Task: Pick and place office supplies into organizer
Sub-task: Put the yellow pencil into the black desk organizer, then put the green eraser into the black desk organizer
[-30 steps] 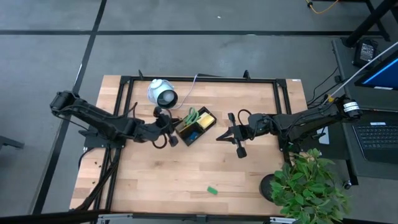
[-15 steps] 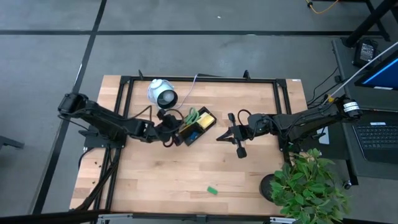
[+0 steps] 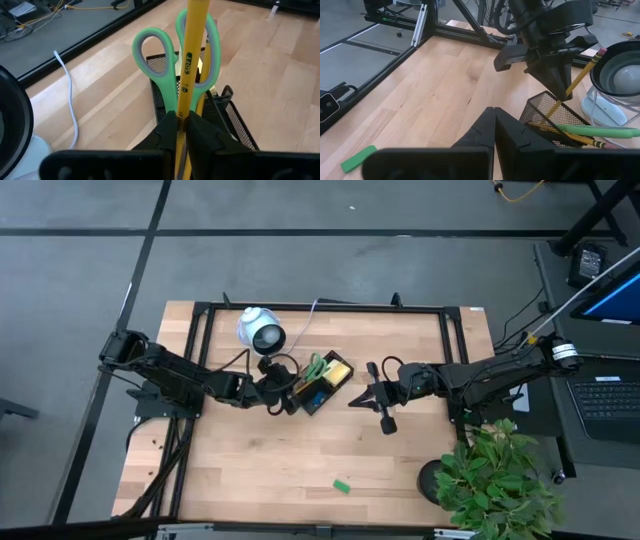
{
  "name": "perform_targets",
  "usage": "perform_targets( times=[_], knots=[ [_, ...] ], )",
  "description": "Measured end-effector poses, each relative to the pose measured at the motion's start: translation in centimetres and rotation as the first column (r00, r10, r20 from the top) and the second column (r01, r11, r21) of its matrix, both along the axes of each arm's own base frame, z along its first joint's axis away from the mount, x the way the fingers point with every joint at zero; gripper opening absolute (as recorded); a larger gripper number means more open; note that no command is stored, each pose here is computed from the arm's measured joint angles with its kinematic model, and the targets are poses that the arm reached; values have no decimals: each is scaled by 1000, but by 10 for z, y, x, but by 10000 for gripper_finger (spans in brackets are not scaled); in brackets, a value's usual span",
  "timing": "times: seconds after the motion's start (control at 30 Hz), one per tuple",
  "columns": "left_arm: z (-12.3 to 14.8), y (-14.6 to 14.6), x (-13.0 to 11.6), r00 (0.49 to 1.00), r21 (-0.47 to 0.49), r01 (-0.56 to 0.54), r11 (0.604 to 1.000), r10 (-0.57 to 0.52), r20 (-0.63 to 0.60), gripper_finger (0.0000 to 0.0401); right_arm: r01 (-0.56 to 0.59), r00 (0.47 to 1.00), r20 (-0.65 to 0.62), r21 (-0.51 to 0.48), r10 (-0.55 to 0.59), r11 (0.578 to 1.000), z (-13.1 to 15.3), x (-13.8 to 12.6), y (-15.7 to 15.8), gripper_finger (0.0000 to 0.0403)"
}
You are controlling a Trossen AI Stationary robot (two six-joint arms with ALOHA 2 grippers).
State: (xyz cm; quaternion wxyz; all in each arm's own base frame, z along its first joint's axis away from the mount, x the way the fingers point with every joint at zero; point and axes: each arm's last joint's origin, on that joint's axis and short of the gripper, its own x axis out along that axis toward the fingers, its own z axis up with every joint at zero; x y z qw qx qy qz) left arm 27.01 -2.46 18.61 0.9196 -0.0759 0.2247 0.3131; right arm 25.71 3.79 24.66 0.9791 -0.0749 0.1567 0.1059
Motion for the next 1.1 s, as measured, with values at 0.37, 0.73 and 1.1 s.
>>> perform_targets(
  times=[0.37,0.73,1.1],
  knots=[
    [0,-1,0,1000,-30,11,999,-11,12,79,0,1000,0,0,0,1000,0,0,0,7],
    [28,-6,-1,992,45,83,996,-87,92,111,1,1000,0,2,-1,1000,0,0,0,7],
    [73,-43,-29,928,261,322,910,-358,101,99,22,1000,-23,61,-20,998,-1,0,0,13]
  ],
)
